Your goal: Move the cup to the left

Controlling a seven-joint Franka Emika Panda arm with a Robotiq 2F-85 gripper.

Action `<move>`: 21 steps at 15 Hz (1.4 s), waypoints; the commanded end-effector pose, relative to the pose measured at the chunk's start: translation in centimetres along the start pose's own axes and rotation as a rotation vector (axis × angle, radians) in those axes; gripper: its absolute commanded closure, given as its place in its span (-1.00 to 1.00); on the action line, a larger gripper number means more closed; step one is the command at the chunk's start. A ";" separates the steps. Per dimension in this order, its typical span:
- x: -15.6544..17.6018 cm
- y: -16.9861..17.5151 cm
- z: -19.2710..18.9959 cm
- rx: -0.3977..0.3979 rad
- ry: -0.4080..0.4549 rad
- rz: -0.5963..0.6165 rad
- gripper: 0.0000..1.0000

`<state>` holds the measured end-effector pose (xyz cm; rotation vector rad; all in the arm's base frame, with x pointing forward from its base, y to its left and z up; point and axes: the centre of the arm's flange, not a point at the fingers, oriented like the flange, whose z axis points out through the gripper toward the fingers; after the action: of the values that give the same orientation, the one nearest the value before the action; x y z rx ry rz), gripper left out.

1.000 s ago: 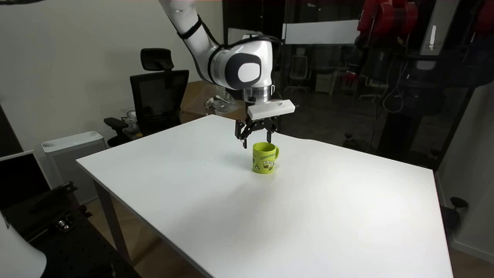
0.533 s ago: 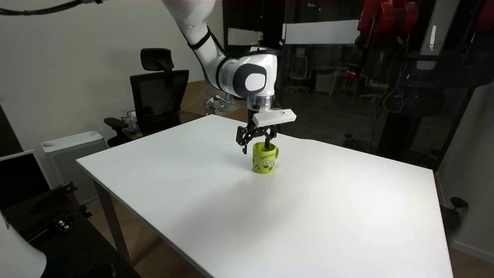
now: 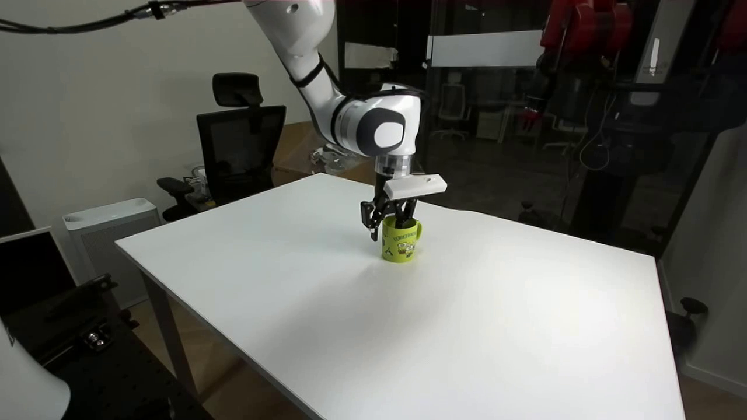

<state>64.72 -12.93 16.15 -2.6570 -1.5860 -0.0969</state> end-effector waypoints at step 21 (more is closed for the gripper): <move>12.6 -3.6 -1.3 -0.043 -0.030 -0.029 0.95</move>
<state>66.80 -5.34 16.90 -2.7574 -1.5927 -0.0717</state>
